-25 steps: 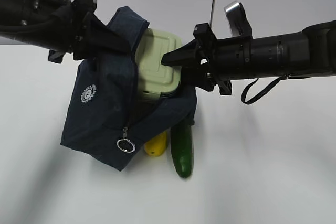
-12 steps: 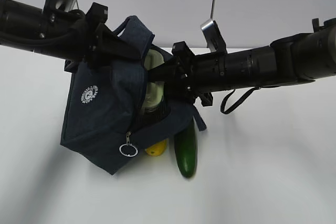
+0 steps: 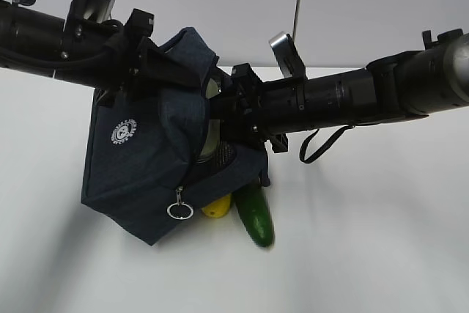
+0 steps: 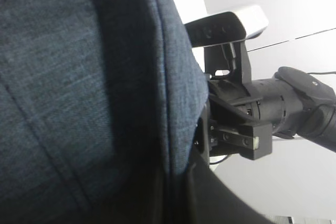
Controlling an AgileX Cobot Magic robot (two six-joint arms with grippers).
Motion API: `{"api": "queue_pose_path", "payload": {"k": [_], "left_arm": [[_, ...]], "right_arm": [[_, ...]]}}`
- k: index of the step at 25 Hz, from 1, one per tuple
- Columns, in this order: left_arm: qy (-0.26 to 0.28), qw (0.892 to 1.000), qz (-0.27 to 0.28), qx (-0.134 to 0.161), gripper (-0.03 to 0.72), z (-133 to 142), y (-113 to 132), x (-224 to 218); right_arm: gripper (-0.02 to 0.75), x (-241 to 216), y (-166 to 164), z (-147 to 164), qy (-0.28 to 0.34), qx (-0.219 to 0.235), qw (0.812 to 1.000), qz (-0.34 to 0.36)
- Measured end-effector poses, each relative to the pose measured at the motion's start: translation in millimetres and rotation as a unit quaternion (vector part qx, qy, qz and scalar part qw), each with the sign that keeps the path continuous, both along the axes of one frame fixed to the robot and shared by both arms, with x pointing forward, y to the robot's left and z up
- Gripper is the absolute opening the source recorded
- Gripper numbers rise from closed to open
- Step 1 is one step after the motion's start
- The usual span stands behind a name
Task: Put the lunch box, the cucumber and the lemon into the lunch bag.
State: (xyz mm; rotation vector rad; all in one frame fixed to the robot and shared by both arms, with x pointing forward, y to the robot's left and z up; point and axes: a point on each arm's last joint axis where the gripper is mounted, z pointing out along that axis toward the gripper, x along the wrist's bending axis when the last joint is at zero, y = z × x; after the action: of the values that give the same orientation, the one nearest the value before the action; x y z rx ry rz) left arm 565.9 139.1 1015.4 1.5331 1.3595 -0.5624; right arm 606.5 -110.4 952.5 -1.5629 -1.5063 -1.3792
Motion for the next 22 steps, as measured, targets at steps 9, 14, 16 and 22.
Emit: {"api": "queue_pose_path", "payload": {"k": [9,14,16,22], "left_arm": [[0.002,1.000,-0.001,-0.006,0.002,0.8,3.1,0.6],[0.004,1.000,-0.015,-0.010,0.002,1.5,-1.1,-2.6],[0.006,1.000,-0.018,-0.012,0.002,1.7,-1.3,-3.2],[0.007,1.000,-0.021,-0.015,0.002,2.1,-1.8,-3.9]], "right_arm": [[0.350,0.2,0.7,1.1,-0.002,0.002,1.000,0.002],[0.350,-0.7,1.6,1.5,-0.003,0.004,1.000,0.007],[0.350,-1.4,1.9,1.9,-0.003,0.006,1.000,0.011],[0.350,-2.1,2.3,2.5,-0.003,0.010,1.000,0.015]]}}
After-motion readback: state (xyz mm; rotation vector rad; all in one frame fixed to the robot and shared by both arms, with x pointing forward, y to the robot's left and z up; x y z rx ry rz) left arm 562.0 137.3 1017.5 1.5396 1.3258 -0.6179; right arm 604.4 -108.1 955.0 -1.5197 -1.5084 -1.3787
